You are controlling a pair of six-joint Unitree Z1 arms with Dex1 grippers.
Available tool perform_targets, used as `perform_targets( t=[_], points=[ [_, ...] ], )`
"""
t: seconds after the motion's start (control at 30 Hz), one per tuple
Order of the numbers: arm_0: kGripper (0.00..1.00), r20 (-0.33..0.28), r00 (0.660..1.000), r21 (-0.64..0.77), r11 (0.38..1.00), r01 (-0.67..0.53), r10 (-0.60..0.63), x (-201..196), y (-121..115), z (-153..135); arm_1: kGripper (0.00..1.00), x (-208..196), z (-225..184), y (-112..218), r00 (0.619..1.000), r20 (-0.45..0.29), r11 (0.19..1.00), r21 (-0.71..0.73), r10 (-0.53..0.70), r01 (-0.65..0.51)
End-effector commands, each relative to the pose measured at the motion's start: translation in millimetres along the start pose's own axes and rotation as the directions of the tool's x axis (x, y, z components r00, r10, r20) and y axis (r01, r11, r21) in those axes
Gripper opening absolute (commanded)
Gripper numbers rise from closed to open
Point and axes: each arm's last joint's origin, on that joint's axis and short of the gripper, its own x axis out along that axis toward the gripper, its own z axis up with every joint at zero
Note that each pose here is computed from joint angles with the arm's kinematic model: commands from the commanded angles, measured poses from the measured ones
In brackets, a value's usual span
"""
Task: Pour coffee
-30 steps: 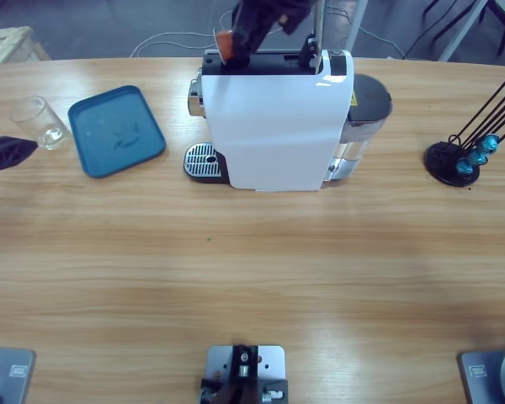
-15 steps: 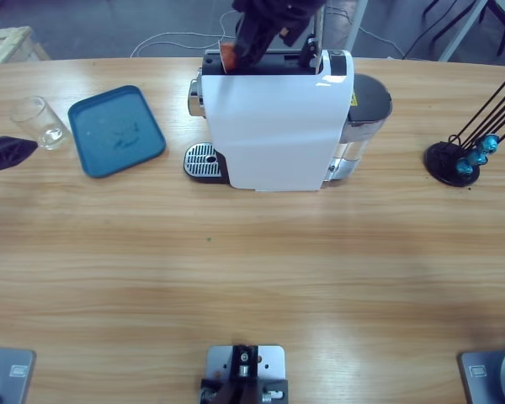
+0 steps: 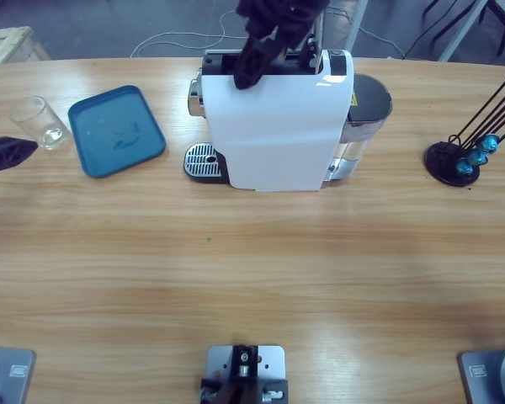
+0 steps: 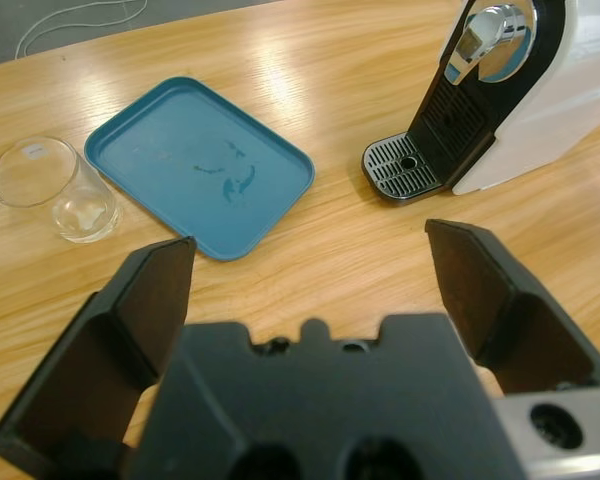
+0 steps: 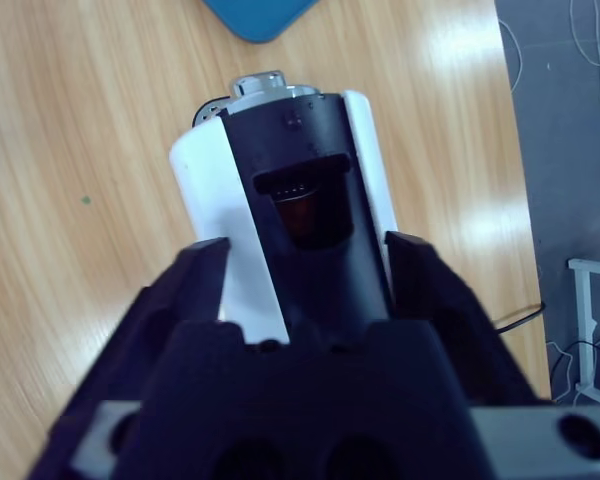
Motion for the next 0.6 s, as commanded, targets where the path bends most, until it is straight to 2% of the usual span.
perform_targets(
  t=[0.03, 0.07, 0.1, 0.13, 0.17, 0.2, 0.23, 0.33, 0.43, 0.5, 0.6],
  points=[
    [0.982, -0.019, 1.0, 0.015, 1.0, -0.003, 0.003, 1, 1, -12, 0.952, -43, 37, 22, 0.991, 0.13, 0.999, -0.035, -0.002, 0.007],
    [0.982, -0.019, 1.0, 0.015, 1.0, -0.003, 0.003, 1, 1, -12, 0.997, -61, 43, 28, 0.983, 0.182, 0.999, -0.052, 0.012, -0.003],
    [0.982, -0.021, 1.0, 0.015, 1.0, -0.003, 0.004, 2, 1, -12, 0.977, -79, 49, 36, 0.975, 0.219, 0.998, -0.069, 0.018, -0.003],
    [0.982, -0.022, 1.0, 0.015, 1.0, -0.004, 0.004, 2, 1, -12, 0.829, -99, 52, 44, 0.97, 0.242, 0.997, -0.081, 0.022, -0.003],
    [0.982, -0.022, 1.0, 0.015, 1.0, -0.003, 0.004, 2, 1, -12, 0.535, -120, 54, 50, 0.965, 0.262, 0.997, -0.077, 0.019, 0.001],
    [0.982, -0.021, 1.0, 0.015, 1.0, -0.003, 0.004, 2, 1, -12, 0.163, -142, 53, 54, 0.961, 0.277, 0.998, -0.06, 0.007, 0.009],
    [0.982, -0.02, 1.0, 0.015, 1.0, -0.003, 0.004, 2, 1, -12, 0.0, -162, 49, 58, 0.96, 0.279, 0.998, -0.047, -0.018, 0.032],
    [0.977, -0.021, 1.0, 0.015, 1.0, -0.003, 0.004, 2, 1, -12, 0.0, -208, 27, 70, 0.967, 0.233, 0.995, 0.018, -0.102, 0.101],
    [0.977, -0.022, 1.0, 0.015, 1.0, -0.003, 0.004, 2, 1, -12, 0.0, -270, -8, 81, 0.949, 0.292, 0.983, 0.167, -0.123, 0.076],
    [0.973, -0.022, 1.0, 0.015, 1.0, -0.003, 0.004, 2, 1, -12, 0.0, -280, -28, 79, 0.936, 0.338, 0.956, 0.295, -0.101, -0.003],
    [0.973, -0.022, 1.0, 0.015, 1.0, -0.002, 0.002, 2, 1, -12, 0.0, -269, -50, 80, 0.888, 0.423, 0.903, 0.43, -0.181, -0.021]
  ],
)
